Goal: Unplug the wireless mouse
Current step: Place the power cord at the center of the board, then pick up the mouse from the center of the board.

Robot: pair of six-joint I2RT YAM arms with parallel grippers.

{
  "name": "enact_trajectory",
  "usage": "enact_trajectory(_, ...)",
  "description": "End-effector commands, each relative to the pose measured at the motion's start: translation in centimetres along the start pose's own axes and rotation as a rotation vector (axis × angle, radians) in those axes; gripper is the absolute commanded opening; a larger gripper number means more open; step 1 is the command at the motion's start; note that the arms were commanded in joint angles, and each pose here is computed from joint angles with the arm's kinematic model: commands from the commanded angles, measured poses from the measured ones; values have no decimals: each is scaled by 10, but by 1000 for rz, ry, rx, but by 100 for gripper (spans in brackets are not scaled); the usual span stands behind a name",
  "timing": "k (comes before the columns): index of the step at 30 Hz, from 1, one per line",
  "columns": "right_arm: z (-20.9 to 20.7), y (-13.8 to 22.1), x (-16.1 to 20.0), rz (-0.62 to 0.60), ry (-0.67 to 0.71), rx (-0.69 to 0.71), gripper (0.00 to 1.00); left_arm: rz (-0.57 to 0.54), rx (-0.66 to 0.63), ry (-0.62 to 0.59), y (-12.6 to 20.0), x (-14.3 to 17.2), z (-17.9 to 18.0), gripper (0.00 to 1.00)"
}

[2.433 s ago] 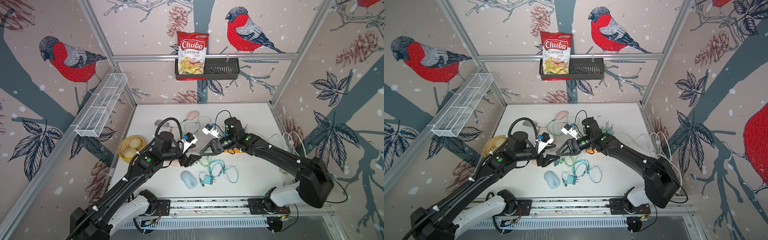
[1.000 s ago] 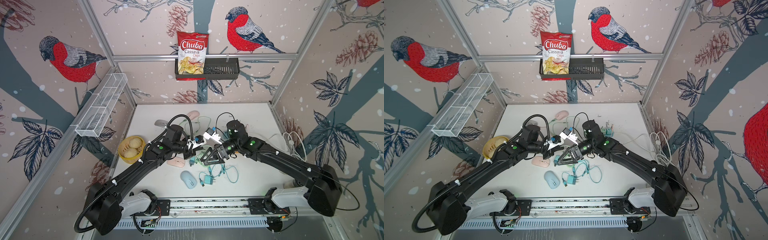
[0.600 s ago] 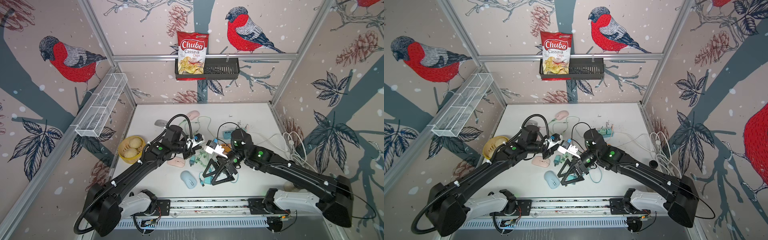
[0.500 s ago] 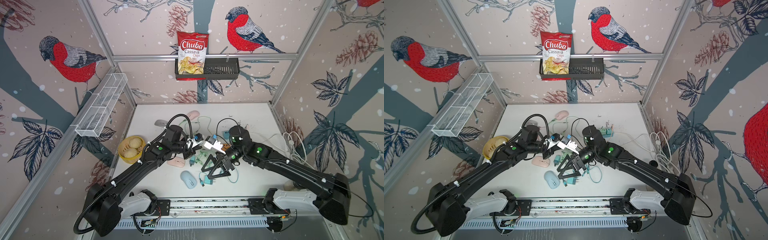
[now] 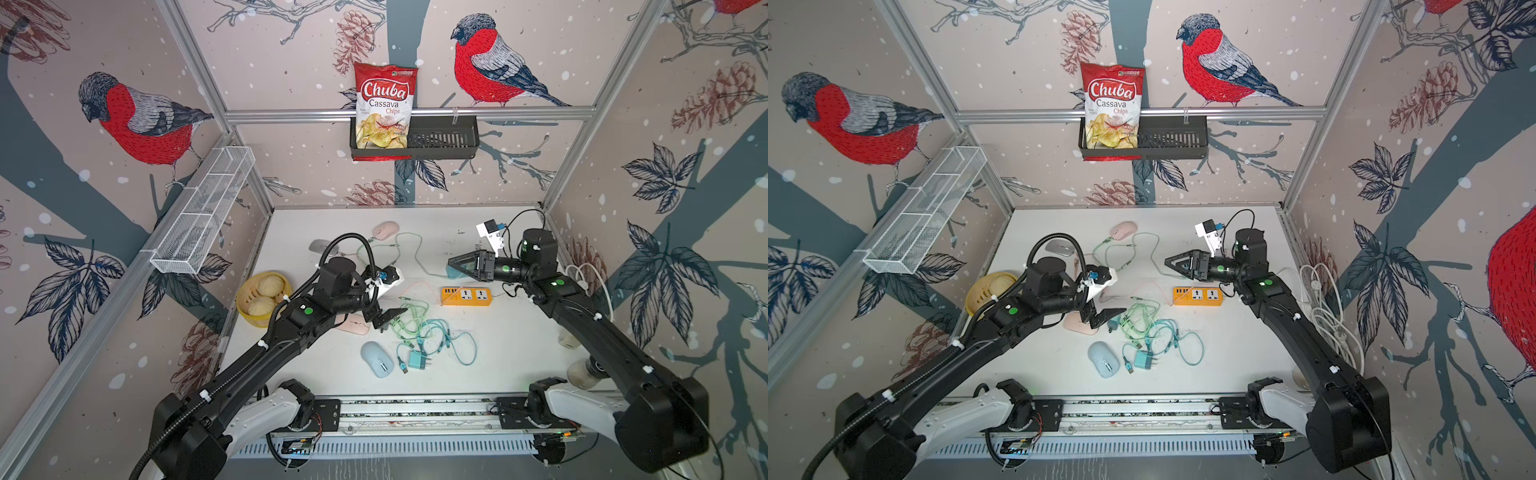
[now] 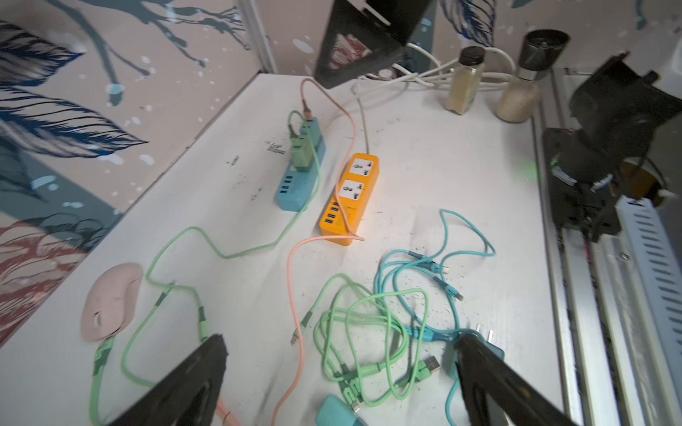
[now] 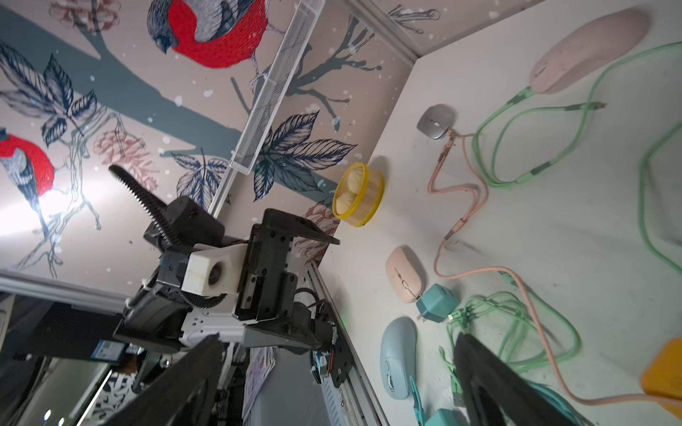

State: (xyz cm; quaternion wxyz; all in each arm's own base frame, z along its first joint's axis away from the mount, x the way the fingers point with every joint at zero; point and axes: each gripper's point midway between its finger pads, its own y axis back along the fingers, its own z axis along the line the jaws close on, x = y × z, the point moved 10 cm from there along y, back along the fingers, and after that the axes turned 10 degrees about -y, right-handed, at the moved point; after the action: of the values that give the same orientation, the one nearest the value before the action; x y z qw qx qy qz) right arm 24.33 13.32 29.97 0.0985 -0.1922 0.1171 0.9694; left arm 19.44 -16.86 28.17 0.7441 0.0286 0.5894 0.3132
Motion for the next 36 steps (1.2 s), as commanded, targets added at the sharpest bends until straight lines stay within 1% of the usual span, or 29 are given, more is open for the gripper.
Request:
enact_trajectory(1,-4,-7,-8,-32,-1,20,96,12,-421,205,8,-8,40,97)
enact_trajectory(2,1,-18,-10,-18,47,63,95,40,-564,308,12,-7,55,97)
enact_trajectory(3,7,-32,-11,7,97,118,95,54,-624,383,16,-5,69,97)
enact_trajectory(5,15,-72,-13,78,212,266,91,61,-666,564,28,5,99,97)
enact_trajectory(6,16,-89,-14,108,242,308,86,53,-674,656,34,12,113,96)
enact_trajectory(7,14,-107,-18,135,262,348,80,46,-666,767,40,27,125,94)
enact_trajectory(8,10,-124,-21,163,280,376,73,37,-655,874,46,43,136,89)
enact_trajectory(9,6,-139,-24,186,297,392,69,21,-642,953,50,54,144,82)
enact_trajectory(10,0,-156,-26,206,321,409,65,-3,-627,1023,54,65,152,72)
enact_trajectory(11,-7,-175,-28,224,349,430,61,-24,-622,1074,56,71,158,67)
enact_trajectory(13,-20,-212,-29,266,407,466,54,-39,-619,1145,58,79,162,66)
enact_trajectory(14,-30,-234,-30,292,431,493,51,-43,-616,1163,58,81,162,67)
enact_trajectory(16,-44,-272,-30,335,476,545,46,-53,-638,1180,61,79,162,74)
enact_trajectory(17,-51,-291,-29,354,496,566,43,-59,-652,1187,62,80,160,76)
enact_trajectory(20,-70,-336,-30,355,548,621,40,-94,-657,1171,66,84,147,76)
enact_trajectory(22,-80,-354,-30,326,575,645,40,-125,-660,1169,71,83,138,76)
enact_trajectory(24,-87,-362,-31,290,586,654,41,-153,-663,1169,76,80,131,76)
enact_trajectory(27,-98,-363,-35,252,556,657,43,-184,-672,1144,84,74,122,76)
enact_trajectory(32,-110,-370,-25,281,562,625,41,-200,-673,1106,92,67,112,76)
enact_trajectory(36,-114,-378,-18,272,578,617,41,-196,-675,1085,94,67,107,76)
